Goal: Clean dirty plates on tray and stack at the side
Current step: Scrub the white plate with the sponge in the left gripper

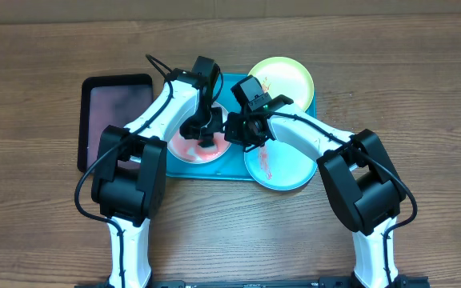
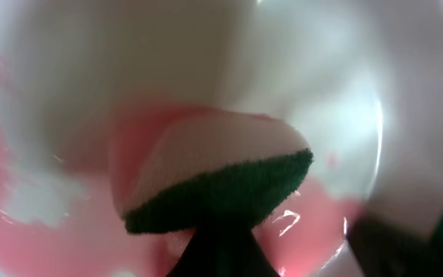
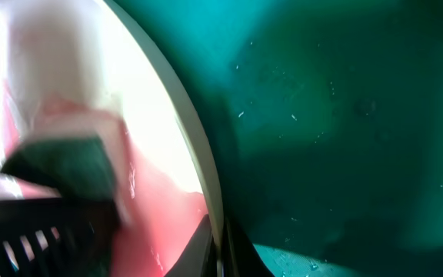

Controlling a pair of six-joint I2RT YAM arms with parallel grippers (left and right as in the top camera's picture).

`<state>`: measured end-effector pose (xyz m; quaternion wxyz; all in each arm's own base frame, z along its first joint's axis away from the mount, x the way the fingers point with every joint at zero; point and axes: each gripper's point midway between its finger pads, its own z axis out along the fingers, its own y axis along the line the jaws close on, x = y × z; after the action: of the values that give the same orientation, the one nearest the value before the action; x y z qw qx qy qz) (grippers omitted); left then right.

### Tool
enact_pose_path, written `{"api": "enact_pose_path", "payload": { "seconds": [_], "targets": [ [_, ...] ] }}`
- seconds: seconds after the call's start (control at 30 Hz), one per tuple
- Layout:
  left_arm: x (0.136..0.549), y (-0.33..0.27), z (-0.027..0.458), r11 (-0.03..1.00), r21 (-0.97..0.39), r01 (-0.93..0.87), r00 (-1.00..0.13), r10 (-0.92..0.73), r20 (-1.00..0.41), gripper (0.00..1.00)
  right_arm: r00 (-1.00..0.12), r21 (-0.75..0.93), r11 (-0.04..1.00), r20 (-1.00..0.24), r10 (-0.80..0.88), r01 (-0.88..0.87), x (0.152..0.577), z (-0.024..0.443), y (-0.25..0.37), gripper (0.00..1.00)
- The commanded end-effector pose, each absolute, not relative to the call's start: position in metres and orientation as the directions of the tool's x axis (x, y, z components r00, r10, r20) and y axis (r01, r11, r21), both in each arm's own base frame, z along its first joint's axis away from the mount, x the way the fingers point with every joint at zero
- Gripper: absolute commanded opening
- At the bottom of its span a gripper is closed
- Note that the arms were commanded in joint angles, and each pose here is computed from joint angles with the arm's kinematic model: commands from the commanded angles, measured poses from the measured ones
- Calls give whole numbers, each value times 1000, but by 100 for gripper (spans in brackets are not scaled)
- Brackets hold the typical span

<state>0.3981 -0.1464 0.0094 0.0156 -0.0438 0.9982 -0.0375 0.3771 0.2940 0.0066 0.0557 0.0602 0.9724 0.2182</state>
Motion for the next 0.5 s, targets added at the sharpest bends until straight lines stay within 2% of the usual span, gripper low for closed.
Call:
{"api": "enact_pose_path", "payload": {
  "seconds": [0.0, 0.17, 0.27, 0.37, 0.47],
  "targets": [
    [428, -96, -14, 954, 155, -256, -959, -230, -167, 4, -992, 428, 900, -41, 115, 87, 366, -2, 296, 4],
    [441, -73, 7, 900, 273, -339, -924, -265, -275, 4, -992, 427, 900, -42, 116, 87, 366, -2, 296, 4],
    [437, -65, 13, 873, 331, -358, -918, -265, -294, 4, -992, 426, 901, -44, 116, 87, 366, -2, 296, 4],
    [423, -65, 11, 877, 355, -324, -939, -253, -233, 4, -992, 425, 901, -44, 116, 87, 366, -2, 296, 4],
    [400, -80, 5, 929, 320, -186, -982, -171, -77, 4, -992, 426, 901, -44, 116, 87, 366, -2, 296, 4]
  ]
}}
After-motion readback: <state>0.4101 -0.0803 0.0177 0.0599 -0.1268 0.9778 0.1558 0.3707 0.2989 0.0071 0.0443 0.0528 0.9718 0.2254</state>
